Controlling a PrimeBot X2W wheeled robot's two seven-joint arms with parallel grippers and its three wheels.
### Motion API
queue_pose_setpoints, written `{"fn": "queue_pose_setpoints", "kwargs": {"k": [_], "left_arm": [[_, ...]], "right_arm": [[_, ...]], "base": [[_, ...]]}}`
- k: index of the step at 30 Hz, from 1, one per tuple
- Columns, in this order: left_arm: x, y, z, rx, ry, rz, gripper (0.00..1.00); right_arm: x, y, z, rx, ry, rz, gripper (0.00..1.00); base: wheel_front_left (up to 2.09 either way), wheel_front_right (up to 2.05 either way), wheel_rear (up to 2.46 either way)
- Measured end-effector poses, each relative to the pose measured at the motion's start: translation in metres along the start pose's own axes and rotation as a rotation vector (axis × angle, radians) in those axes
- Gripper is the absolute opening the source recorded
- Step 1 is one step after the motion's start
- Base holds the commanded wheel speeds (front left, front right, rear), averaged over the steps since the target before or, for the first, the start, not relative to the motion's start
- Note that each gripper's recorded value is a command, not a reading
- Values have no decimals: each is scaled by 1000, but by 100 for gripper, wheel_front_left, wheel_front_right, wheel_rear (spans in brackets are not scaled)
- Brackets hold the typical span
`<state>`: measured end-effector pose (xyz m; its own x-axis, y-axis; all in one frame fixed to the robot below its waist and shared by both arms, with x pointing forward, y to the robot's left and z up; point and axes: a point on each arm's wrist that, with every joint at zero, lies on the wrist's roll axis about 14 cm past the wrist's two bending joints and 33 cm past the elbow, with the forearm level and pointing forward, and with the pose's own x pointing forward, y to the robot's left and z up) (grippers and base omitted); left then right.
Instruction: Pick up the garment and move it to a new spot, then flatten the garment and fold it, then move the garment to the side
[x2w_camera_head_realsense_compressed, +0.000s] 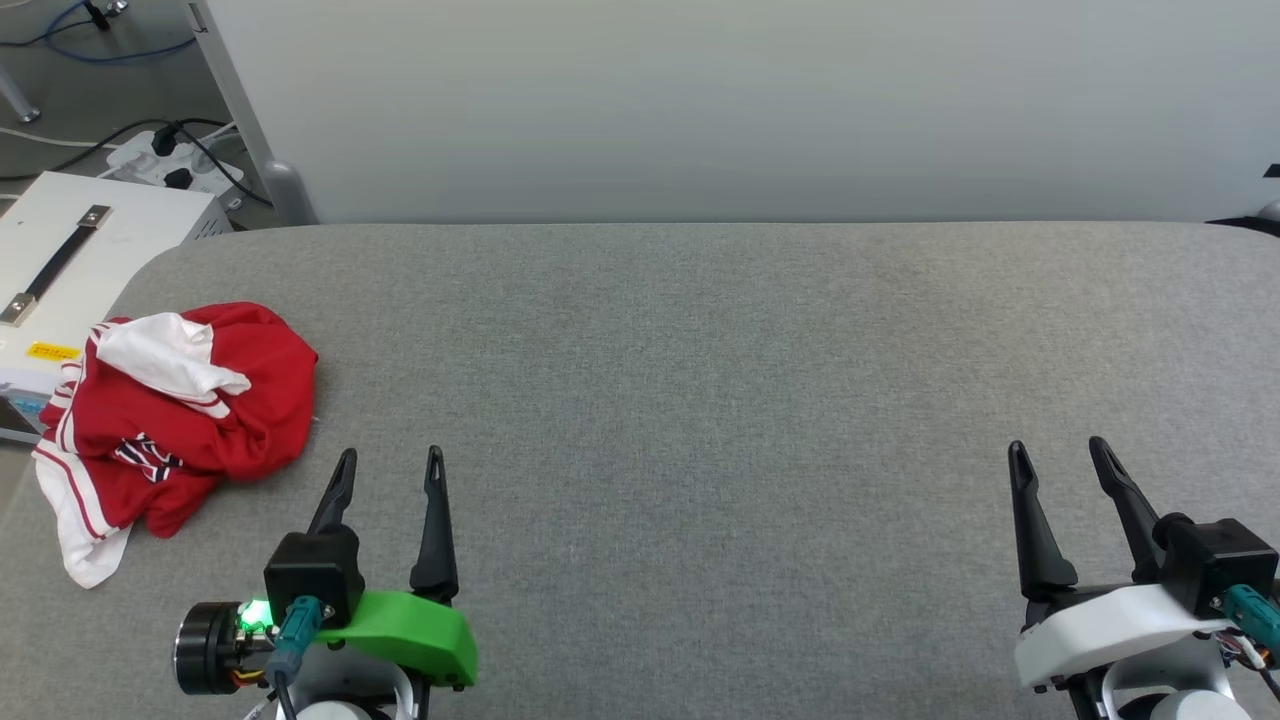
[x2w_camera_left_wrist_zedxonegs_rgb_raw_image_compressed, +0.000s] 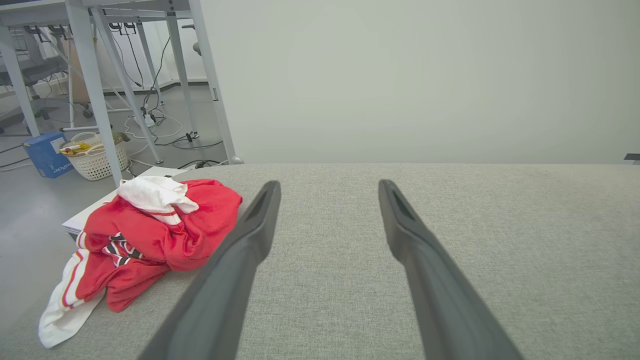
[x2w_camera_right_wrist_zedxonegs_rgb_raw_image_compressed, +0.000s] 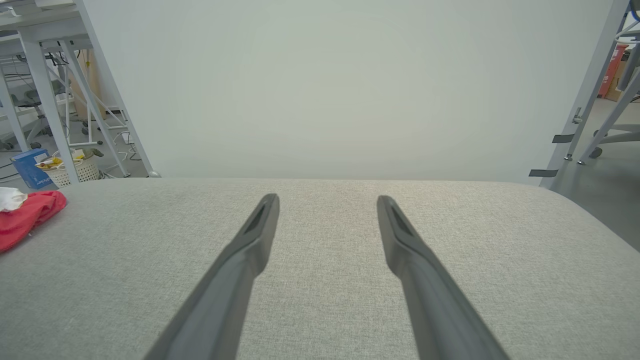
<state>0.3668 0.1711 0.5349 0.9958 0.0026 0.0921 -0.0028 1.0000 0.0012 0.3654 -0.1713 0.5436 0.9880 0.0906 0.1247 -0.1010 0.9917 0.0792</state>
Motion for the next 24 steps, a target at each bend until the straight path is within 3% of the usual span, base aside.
{"fn": "queue_pose_setpoints", "kwargs": {"k": [24], "left_arm": [[-1, -2, -2, -16, -22, 9, 100]], "right_arm": [[-2, -1, -2, 20, -25, -4, 100]], "base": [[0, 0, 0]]}}
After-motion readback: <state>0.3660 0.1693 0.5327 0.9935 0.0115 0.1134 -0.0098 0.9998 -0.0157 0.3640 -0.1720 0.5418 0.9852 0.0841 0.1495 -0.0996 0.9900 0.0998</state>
